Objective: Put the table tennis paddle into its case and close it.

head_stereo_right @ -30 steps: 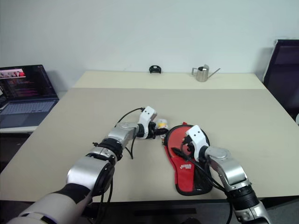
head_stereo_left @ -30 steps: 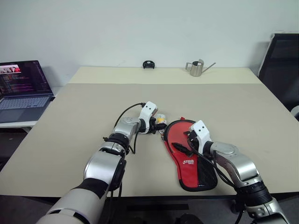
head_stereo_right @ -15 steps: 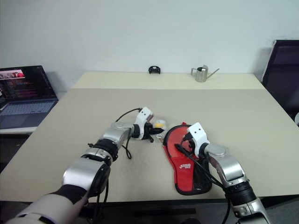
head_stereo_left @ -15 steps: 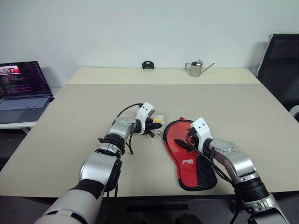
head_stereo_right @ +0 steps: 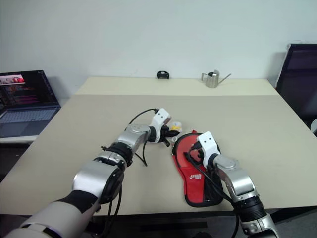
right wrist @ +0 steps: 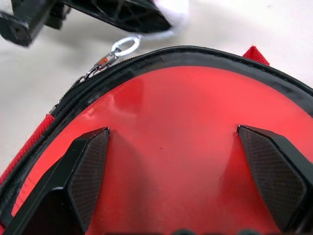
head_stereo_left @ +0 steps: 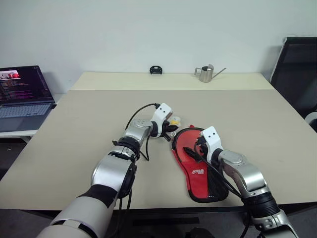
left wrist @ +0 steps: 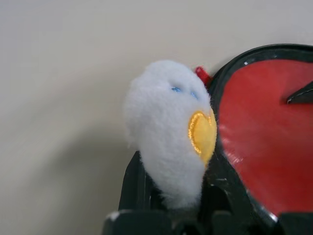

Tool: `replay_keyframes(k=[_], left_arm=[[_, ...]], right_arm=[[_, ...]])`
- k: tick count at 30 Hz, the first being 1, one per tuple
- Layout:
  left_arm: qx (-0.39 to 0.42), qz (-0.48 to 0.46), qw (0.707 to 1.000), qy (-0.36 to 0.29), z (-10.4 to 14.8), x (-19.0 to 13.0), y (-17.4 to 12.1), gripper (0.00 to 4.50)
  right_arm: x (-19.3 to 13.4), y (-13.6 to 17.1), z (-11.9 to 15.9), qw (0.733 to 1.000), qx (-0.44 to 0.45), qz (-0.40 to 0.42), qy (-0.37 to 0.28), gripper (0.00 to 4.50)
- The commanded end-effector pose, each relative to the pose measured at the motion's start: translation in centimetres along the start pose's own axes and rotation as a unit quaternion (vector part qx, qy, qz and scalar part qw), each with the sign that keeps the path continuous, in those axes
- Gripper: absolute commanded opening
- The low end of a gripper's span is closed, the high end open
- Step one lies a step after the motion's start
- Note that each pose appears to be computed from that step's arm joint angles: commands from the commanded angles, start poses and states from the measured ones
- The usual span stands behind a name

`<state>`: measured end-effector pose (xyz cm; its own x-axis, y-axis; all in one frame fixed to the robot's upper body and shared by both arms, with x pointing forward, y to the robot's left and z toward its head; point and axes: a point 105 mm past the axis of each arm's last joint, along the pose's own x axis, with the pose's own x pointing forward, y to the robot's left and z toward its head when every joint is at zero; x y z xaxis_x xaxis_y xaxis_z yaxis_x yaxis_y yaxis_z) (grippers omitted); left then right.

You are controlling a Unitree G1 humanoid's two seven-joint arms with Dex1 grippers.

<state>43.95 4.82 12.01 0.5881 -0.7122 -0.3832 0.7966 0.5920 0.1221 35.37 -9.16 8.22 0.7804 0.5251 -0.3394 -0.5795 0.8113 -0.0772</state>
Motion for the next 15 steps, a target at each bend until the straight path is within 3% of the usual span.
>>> replay_keyframes(k=[1,15], left_arm=[[0.040,0.023,0.999,-0.021,2.6,0.4,0.2,0.26],[0.117,0.124,0.985,-0.017,4.3,1.1,1.2,0.26]], right_arm=[[0.2,1.3,-5.0,0.996,0.034,0.013,0.087,4.50],[0.6,2.4,-7.4,0.992,0.061,0.002,0.112,4.50]])
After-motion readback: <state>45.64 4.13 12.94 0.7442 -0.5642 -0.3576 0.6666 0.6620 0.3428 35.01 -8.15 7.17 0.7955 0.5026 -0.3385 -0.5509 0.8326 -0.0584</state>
